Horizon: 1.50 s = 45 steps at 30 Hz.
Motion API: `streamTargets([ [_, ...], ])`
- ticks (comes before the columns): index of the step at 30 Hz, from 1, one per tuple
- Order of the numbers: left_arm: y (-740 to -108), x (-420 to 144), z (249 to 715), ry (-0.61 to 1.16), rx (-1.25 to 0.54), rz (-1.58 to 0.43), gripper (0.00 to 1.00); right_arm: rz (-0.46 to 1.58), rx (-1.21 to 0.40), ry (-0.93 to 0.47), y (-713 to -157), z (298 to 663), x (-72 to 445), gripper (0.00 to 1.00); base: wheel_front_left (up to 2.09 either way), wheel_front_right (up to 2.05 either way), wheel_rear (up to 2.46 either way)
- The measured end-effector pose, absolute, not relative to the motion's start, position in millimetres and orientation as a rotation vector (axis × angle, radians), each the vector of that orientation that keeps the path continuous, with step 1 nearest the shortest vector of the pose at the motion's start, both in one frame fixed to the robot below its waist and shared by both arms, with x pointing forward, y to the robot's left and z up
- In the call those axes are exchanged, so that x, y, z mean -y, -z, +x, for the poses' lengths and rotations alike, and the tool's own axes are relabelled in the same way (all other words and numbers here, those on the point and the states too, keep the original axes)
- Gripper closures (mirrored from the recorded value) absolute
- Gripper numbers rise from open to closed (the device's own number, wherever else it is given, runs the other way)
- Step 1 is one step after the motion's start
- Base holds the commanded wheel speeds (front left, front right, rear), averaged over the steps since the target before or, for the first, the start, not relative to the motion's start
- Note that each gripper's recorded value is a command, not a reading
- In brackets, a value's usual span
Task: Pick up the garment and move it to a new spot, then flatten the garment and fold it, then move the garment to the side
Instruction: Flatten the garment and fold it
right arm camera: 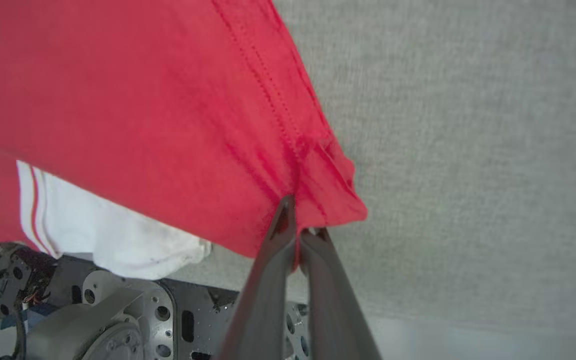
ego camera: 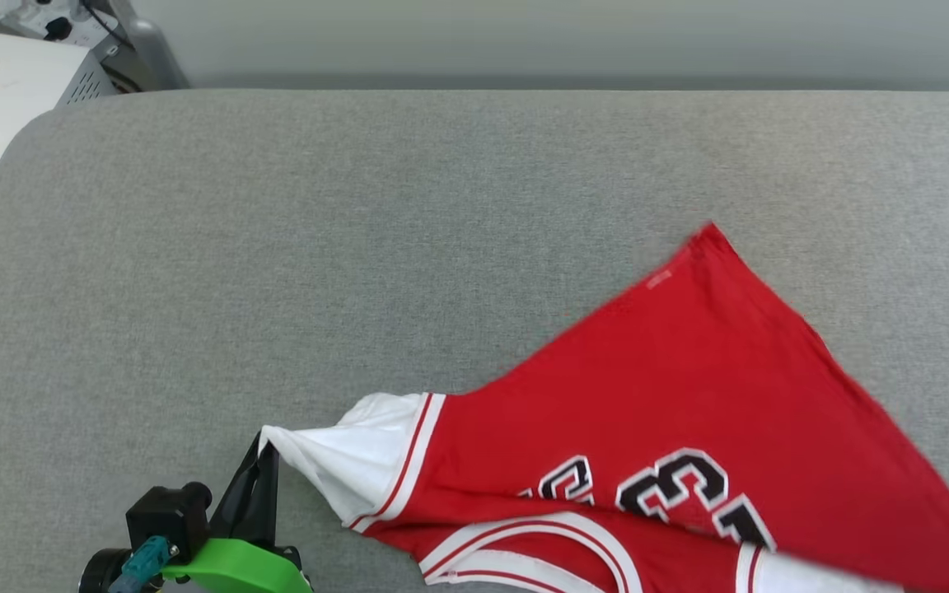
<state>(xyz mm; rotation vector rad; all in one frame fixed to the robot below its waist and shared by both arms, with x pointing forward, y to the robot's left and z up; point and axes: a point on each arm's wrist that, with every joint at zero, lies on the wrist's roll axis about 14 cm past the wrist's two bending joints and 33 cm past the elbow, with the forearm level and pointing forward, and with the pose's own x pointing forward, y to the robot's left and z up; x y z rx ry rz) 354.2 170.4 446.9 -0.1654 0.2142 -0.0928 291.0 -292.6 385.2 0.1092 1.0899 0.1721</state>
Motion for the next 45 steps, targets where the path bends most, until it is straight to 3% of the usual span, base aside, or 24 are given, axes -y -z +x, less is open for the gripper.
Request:
streamTargets([
  [4, -447, -168, 354, 0.102, -0.215, -0.164, 1.0, 0.223, -1.205, -0.137, -349, 235, 275, 1.0, 0.0, 0.0, 0.0],
  [8, -447, -168, 354, 0.1, -0.216, -0.168, 1.0, 0.245, -1.175, -0.117, -345, 234, 271, 1.0, 0.0, 0.0, 0.0],
  [10, -448, -167, 354, 0.104, -0.213, -0.167, 1.0, 0.246, -1.134, -0.103, -349, 239, 273, 0.0, 0.0, 0.0, 0.0],
  [21, -452, -167, 354, 0.103, -0.202, -0.166, 1.0, 0.091, -0.616, -0.159, -470, 366, 281, 0.0, 0.0, 0.0, 0.0],
  [25, -451, -167, 357, 0.105, -0.207, -0.163, 1.0, 0.02, -0.517, -0.229, -507, 407, 262, 0.0, 0.0, 0.0, 0.0],
  [33, -452, -163, 370, 0.111, -0.196, -0.157, 1.0, -0.08, -0.61, -0.388, -503, 461, 205, 0.0, 0.0, 0.0, 0.0],
  [45, -444, -156, 390, 0.12, -0.2, -0.165, 1.0, -0.118, -0.941, -0.464, -404, 492, 162, 0.0, 0.0, 0.0, 0.0],
])
